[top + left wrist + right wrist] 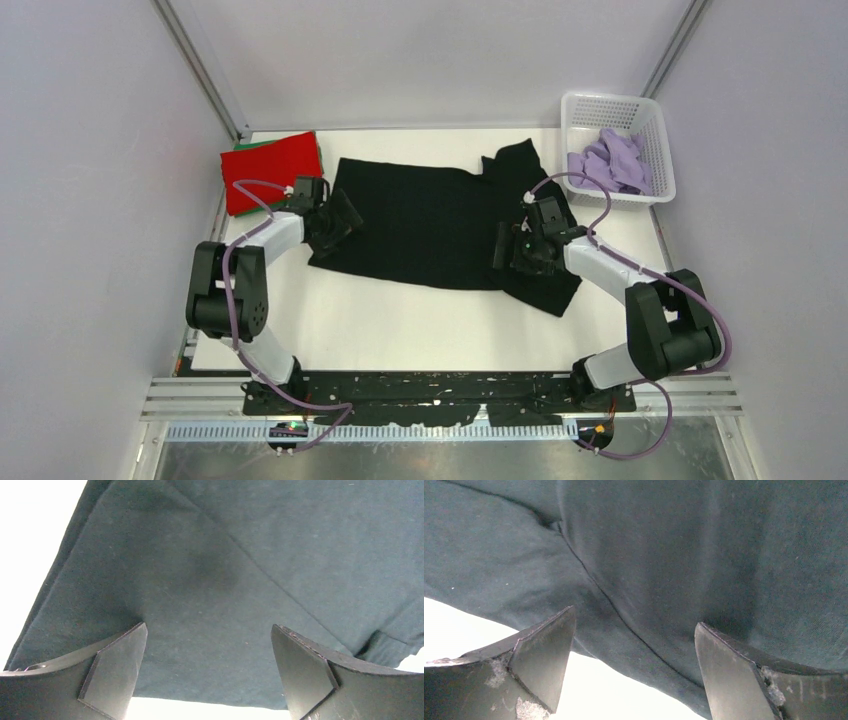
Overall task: Fold and stack the t-shirts
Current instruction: Fold the flattened tshirt in 1/3 of the way
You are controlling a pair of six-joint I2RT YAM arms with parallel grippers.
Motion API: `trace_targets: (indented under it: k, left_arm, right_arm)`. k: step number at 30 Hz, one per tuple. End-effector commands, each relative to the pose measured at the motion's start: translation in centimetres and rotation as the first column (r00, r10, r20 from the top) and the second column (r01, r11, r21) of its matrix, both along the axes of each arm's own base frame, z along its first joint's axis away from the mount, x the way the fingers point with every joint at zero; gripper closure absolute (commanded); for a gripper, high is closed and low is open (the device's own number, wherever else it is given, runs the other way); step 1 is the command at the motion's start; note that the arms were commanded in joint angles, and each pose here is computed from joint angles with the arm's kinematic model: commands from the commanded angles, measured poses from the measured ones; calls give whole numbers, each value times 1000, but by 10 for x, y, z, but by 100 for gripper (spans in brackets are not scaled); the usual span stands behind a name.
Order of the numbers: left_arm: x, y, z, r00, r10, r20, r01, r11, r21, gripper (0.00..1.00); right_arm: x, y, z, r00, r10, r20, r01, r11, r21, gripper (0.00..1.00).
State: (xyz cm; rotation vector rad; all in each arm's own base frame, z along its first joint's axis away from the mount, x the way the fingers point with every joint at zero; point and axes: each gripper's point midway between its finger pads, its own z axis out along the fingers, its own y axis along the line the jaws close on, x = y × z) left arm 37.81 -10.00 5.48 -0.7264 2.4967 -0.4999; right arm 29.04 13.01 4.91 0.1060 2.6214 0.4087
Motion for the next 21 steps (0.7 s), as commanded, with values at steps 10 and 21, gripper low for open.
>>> trace_targets:
  k: [10,21]
  left_arm:
    - [-44,7,-27,994,-61,-91,64,998,29,0]
    - [-165,21,-45,981,-74,-177,84,995,46,0]
  right_arm:
    - [-51,-22,-42,971,-119,-205,108,992,-61,5]
    - [-117,-52,-38,950,-138,-279,99,984,-151,5]
